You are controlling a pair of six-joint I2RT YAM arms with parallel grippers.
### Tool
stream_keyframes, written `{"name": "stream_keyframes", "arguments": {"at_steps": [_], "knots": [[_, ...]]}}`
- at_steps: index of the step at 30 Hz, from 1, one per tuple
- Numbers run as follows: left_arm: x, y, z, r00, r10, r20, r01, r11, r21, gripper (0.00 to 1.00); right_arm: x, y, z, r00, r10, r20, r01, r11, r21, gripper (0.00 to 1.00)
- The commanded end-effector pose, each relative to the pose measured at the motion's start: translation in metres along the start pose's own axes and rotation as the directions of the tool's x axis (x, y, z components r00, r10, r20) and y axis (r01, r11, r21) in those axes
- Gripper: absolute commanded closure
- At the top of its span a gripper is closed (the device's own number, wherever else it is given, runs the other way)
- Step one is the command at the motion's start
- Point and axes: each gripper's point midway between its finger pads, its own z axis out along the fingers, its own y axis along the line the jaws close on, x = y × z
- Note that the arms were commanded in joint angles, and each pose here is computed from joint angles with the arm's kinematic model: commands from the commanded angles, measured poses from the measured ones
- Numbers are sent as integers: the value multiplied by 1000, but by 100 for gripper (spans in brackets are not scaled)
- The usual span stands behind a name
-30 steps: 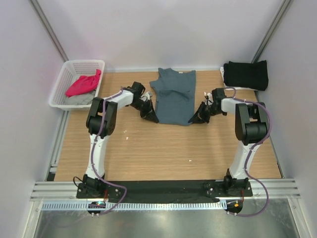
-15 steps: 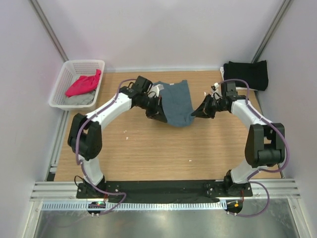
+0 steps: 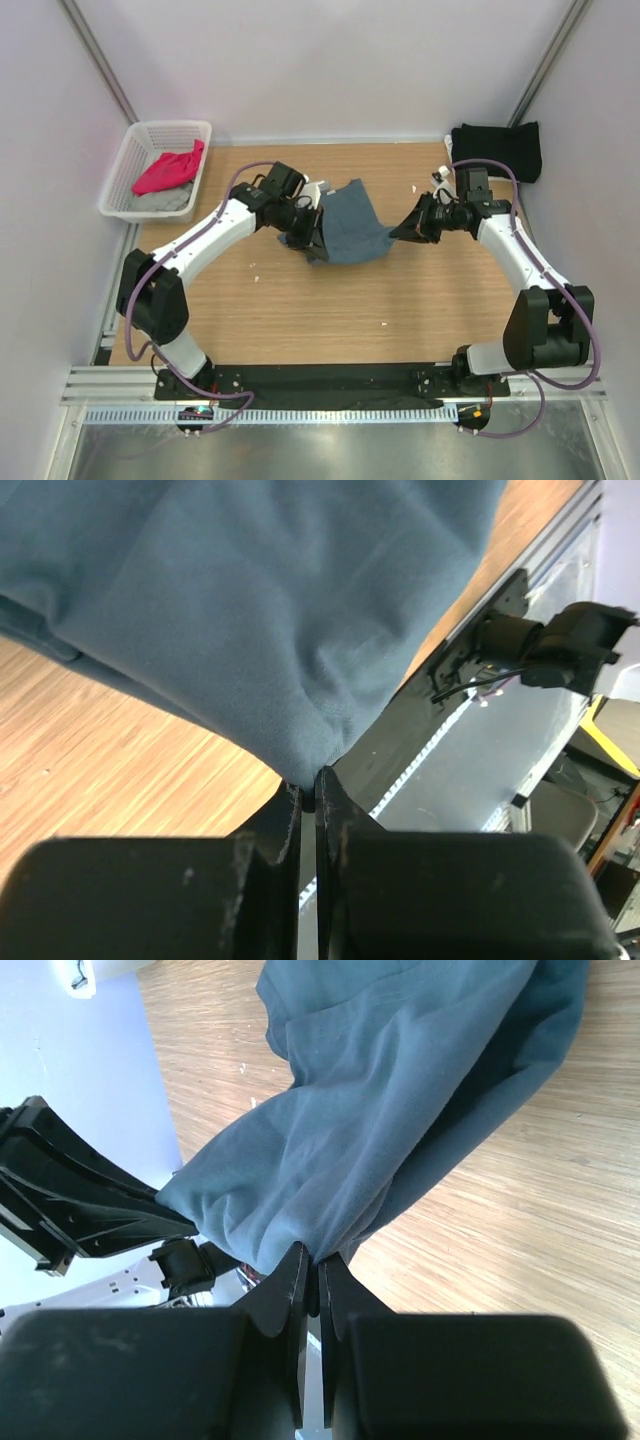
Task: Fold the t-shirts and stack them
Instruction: Fold the tshirt
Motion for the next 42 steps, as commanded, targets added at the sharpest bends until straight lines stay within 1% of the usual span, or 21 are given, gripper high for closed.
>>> {"name": "stream_keyframes", "arguments": {"at_steps": [1,7,10,11,13,15,17,18,19,24,25,26,29,30,31,33,36,38,39,40,42], "knots": [[5,3,-12,999,37,19,-36,999,-21,100,-14,10,0,999,-23,24,23,999,-30,96],[-4,26,-23,998,-48,51,50,998,-43,100,-55,24,13,997,-41,69,46,997,-64,99],[-26,42,-33,992,-79,101,85,995,-57,100,-90,38,24,991,-77,106,87,992,-96,98],[-36,44,-37,989,-74,125,82,995,-59,100,-100,30,36,994,-51,94,59,994,-92,98],[-52,63,-37,983,-106,149,118,990,-72,100,-128,47,40,985,-94,143,111,987,-120,99],[-78,74,-46,974,-104,201,121,990,-75,100,-144,38,61,987,-94,129,109,987,-115,99],[-94,93,-39,973,-113,200,134,986,-96,100,-166,50,68,979,-129,155,150,980,-129,98],[-112,94,-48,967,-93,237,119,988,-97,100,-171,37,85,985,-114,131,129,985,-117,98],[-115,109,-36,971,-113,210,138,985,-107,100,-183,45,87,978,-139,153,159,979,-127,99],[-147,152,-26,967,-88,238,135,973,-186,100,-206,20,144,982,-143,125,160,978,-133,99],[-154,158,-27,964,-78,254,133,969,-206,100,-213,28,150,977,-163,137,183,972,-147,99],[-154,169,-21,965,-94,245,151,963,-224,100,-218,28,155,974,-171,149,194,969,-156,98],[-167,188,-28,951,-78,298,175,933,-314,100,-237,27,167,964,-184,190,214,965,-151,73],[-172,194,-36,945,-61,320,182,913,-365,81,-244,33,164,956,-203,212,239,958,-156,55],[-176,193,-43,942,-44,333,179,905,-387,58,-248,40,158,948,-221,230,260,952,-160,50],[-191,176,-70,923,17,386,153,901,-406,26,-257,54,139,932,-242,269,293,941,-167,43],[-200,154,-96,900,56,433,127,915,-382,13,-263,76,100,902,-289,321,352,923,-157,42],[-199,139,-115,880,26,473,152,931,-332,11,-253,72,90,899,-316,303,367,921,-129,42],[-188,143,-112,887,-27,460,185,935,-302,9,-246,81,77,891,-333,307,384,915,-123,42],[-183,136,-117,880,-64,470,209,942,-262,8,-233,67,82,908,-322,269,361,926,-111,42],[-158,146,-103,871,-255,420,335,933,-130,6,-216,56,78,918,-327,227,351,933,-79,42]]}}
